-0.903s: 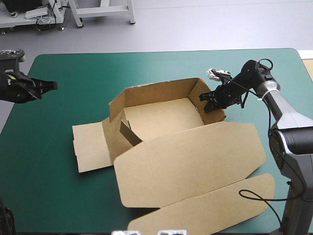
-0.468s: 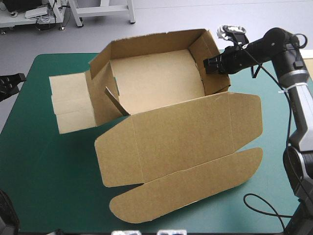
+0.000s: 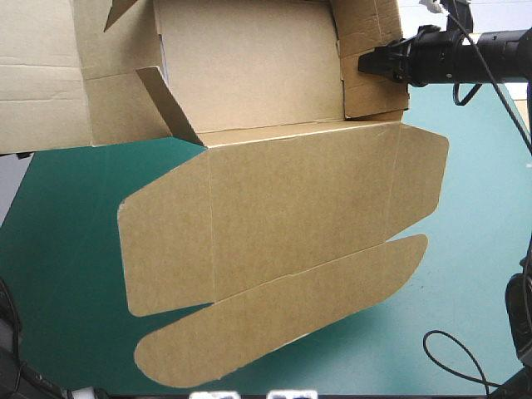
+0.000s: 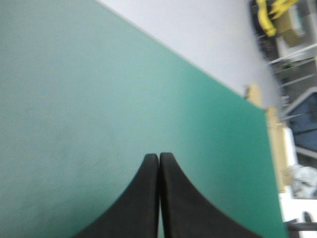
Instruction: Fold the box
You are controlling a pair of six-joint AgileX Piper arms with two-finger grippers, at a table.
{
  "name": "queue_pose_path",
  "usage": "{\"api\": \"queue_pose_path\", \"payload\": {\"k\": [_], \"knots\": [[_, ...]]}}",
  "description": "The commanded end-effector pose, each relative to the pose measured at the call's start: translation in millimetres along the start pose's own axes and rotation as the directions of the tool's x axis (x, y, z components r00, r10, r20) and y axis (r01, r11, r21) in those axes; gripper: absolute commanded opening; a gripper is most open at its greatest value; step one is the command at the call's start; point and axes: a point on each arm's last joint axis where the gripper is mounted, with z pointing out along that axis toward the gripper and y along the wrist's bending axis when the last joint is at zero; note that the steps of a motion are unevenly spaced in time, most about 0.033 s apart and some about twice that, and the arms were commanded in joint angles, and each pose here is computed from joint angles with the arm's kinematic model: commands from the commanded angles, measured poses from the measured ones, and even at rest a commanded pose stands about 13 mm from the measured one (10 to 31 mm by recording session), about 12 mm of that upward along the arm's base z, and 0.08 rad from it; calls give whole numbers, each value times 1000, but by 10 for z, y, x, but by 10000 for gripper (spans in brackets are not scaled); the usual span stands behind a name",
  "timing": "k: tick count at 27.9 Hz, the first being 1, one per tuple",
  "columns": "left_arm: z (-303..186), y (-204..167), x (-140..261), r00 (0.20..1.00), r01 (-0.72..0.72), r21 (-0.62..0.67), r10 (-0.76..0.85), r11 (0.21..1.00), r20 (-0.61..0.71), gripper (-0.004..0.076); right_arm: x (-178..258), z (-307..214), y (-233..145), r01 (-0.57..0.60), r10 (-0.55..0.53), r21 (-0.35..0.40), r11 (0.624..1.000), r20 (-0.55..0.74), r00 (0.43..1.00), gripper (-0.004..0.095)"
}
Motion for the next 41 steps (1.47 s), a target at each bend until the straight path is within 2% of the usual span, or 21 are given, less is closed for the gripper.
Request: {"api": "queue_pose_path", "payload": {"k": [1, 8, 15, 20, 32, 37, 41], "knots": [[0, -515, -40, 999, -23, 310, 7, 951, 51, -9, -50, -217, 283, 21, -16, -82, 996, 65, 998, -12], [226, -1102, 168, 998, -56, 487, 65, 872, 0, -9, -116, -165, 185, 11, -6, -35, 999, 126, 992, -12], [76, -1574, 383, 984, -161, 546, 179, 822, 20, -9, -106, -77, -36, -11, 1, 107, 994, 100, 995, -12], [-81, -1821, 507, 971, -219, 572, 234, 790, 48, -9, -97, 43, -71, -11, 2, 109, 994, 85, 996, -12], [-243, -2097, 693, 955, -264, 603, 290, 753, 56, -9, -3, 511, -68, 32, -37, 184, 982, 25, 999, -12], [-228, -2108, 717, 953, -264, 597, 298, 758, 42, -9, 2, 562, -105, 19, -23, 180, 983, 22, 999, -11], [-187, -2042, 732, 946, -279, 534, 323, 798, 12, -9, -8, 568, -84, 14, -21, 162, 987, 36, 999, -12]]}}
